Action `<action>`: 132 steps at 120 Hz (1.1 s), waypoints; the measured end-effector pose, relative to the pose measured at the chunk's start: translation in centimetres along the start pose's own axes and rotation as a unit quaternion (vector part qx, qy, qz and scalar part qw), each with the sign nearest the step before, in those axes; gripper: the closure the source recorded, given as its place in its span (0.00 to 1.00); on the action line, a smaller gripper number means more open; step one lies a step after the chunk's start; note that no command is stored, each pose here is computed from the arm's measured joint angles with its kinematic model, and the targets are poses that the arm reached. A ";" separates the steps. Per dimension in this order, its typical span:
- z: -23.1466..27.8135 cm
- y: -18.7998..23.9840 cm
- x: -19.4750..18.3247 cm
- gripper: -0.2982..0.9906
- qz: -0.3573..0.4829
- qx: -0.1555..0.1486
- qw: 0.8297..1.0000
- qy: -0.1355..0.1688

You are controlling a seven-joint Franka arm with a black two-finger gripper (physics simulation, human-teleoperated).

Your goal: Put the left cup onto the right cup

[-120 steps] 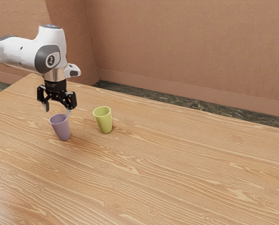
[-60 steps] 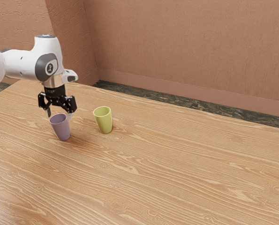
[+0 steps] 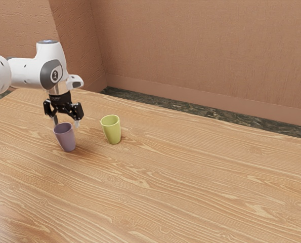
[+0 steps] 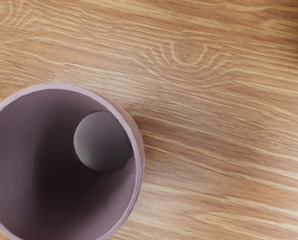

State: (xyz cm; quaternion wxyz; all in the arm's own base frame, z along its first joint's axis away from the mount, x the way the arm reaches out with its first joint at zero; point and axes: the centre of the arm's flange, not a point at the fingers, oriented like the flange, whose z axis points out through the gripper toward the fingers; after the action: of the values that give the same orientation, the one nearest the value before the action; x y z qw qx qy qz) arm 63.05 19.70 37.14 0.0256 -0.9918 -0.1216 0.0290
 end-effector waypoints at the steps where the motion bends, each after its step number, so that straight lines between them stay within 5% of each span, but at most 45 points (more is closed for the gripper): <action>1: 0.0 0.0 0.0 0.23 0.000 0.000 1.000 0.000; 132: 4.7 -1.3 2.6 0.23 0.027 -0.028 0.999 -0.006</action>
State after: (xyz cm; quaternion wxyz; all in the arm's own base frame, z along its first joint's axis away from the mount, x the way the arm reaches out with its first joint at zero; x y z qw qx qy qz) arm 65.01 21.76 32.36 -0.0039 -0.9949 -0.0957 0.0321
